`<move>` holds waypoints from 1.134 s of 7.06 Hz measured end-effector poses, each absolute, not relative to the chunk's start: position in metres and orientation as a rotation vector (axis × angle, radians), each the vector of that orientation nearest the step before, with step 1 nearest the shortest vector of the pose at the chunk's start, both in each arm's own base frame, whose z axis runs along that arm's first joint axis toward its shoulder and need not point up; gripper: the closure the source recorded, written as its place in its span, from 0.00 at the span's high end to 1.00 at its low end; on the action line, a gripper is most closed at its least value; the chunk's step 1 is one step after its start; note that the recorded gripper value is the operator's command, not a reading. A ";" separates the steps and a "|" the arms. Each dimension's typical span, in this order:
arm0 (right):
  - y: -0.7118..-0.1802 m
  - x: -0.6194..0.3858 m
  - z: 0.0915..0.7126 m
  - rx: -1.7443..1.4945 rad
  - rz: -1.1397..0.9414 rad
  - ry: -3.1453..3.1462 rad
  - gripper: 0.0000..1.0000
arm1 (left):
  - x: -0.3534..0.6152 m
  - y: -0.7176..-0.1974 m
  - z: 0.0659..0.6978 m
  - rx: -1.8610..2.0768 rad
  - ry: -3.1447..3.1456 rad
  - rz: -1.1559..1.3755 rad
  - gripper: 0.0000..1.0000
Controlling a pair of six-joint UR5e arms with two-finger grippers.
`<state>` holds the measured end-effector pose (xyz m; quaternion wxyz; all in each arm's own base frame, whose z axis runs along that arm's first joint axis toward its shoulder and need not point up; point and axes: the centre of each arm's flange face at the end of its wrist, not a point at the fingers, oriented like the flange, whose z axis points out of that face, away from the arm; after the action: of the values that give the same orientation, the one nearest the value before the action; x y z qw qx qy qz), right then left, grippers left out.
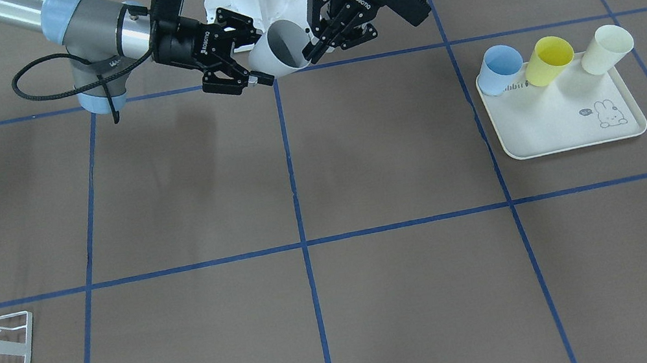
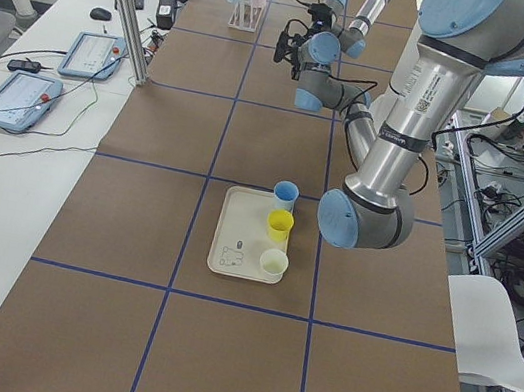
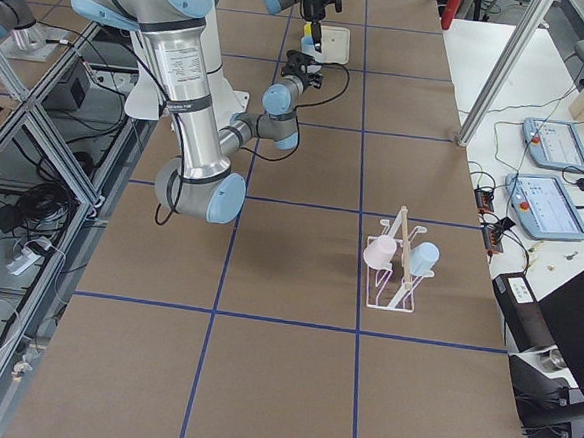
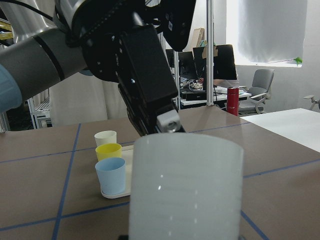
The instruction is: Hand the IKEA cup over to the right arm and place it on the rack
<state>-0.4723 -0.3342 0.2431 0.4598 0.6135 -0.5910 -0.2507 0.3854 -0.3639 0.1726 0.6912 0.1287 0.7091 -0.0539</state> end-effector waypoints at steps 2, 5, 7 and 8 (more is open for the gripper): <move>-0.343 -0.470 0.248 1.497 -0.616 -1.422 0.14 | 0.374 -0.370 0.184 0.320 1.555 -0.103 1.00; -0.393 -0.451 0.253 1.412 -0.619 -1.229 0.03 | 0.301 -0.385 0.242 0.400 1.397 -0.011 1.00; -0.431 -0.423 0.245 1.326 -0.663 -1.012 0.00 | 0.228 -0.384 0.288 0.484 1.222 0.081 1.00; -0.445 -0.404 0.238 1.274 -0.708 -0.883 0.00 | 0.190 -0.386 0.314 0.526 1.142 0.127 1.00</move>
<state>-0.4040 -0.4451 0.2380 0.6585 0.5628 -0.3898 -0.3125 0.1901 -0.3860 0.3137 0.8069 0.2458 0.5338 0.0595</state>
